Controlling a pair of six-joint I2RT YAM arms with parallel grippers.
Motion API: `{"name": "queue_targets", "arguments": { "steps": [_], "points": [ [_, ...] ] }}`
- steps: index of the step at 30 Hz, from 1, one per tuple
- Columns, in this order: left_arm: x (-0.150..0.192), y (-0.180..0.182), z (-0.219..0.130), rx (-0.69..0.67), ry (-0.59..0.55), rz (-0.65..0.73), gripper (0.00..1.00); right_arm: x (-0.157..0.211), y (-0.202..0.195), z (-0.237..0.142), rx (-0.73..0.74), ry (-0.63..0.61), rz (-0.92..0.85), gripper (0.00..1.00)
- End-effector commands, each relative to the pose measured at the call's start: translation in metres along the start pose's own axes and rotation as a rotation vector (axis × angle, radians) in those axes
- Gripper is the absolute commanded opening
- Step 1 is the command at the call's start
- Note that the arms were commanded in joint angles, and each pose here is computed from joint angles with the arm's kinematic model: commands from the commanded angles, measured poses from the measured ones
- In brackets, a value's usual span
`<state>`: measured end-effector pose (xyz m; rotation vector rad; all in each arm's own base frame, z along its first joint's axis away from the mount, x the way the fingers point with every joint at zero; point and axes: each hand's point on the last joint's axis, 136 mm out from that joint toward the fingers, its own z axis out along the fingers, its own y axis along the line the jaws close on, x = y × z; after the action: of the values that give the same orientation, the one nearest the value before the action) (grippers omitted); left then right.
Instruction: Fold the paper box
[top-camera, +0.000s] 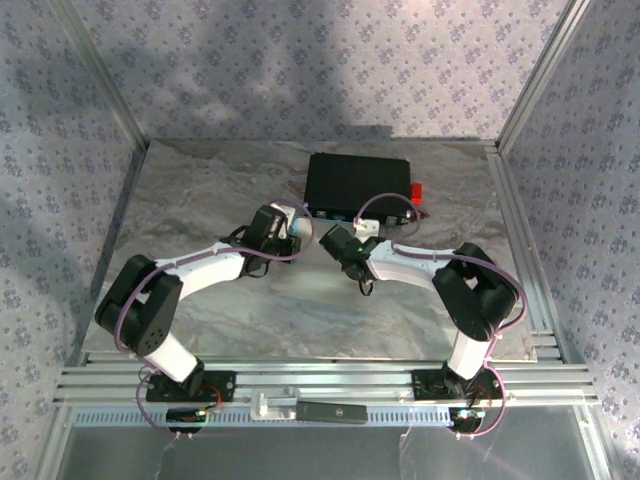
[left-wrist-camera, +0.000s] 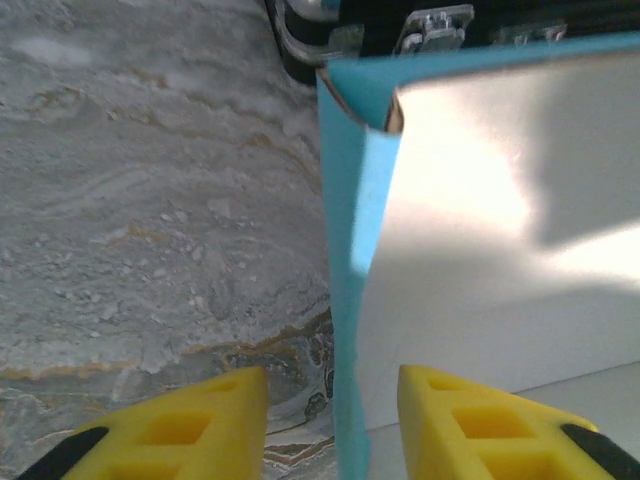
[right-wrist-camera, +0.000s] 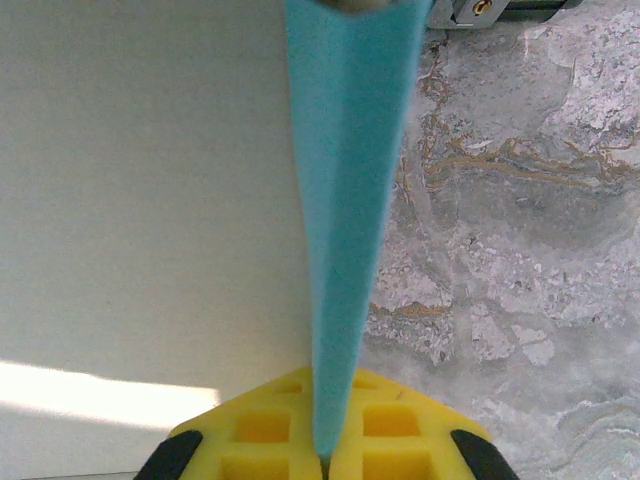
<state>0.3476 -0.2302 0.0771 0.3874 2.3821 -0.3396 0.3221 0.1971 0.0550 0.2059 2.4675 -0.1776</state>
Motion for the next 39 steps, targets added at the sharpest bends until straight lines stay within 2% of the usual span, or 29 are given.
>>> {"name": "queue_targets", "arguments": {
  "steps": [1,8,12,16,19,21,23,24,28,35,39],
  "points": [
    [-0.014,-0.005,0.005,0.006,-0.01,0.007,0.34,0.001,0.001,0.002,0.008,0.017,-0.021,0.0],
    [-0.018,0.003,0.013,-0.083,-0.008,0.037,0.18,0.002,0.003,0.004,0.003,0.022,-0.023,0.0],
    [-0.016,0.0,0.022,-0.136,0.011,0.08,0.16,0.004,0.004,0.006,0.004,0.027,-0.024,0.0],
    [-0.012,0.006,0.029,-0.19,0.027,0.089,0.08,0.005,0.001,0.007,0.011,0.033,-0.026,0.0],
    [-0.01,0.009,0.029,-0.206,0.029,0.092,0.05,0.004,0.0,0.006,0.015,0.031,-0.024,0.0],
    [-0.009,0.008,0.028,-0.204,0.028,0.095,0.07,0.004,-0.001,0.006,0.019,0.031,-0.022,0.0],
    [-0.009,0.007,0.025,-0.188,0.023,0.09,0.21,0.003,-0.003,0.006,0.027,0.033,-0.021,0.0],
    [-0.009,0.005,0.023,-0.176,0.019,0.09,0.24,0.003,-0.002,0.007,0.028,0.033,-0.02,0.0],
    [-0.009,-0.003,0.014,-0.117,0.005,0.087,0.29,0.003,-0.003,0.007,0.03,0.034,-0.016,0.0],
    [-0.002,-0.001,0.014,-0.097,0.025,0.074,0.28,0.003,-0.001,0.007,0.023,0.035,-0.016,0.0],
    [-0.004,0.0,0.02,-0.102,0.025,0.072,0.2,0.004,0.001,0.006,0.017,0.033,-0.018,0.0]
  ]
}}
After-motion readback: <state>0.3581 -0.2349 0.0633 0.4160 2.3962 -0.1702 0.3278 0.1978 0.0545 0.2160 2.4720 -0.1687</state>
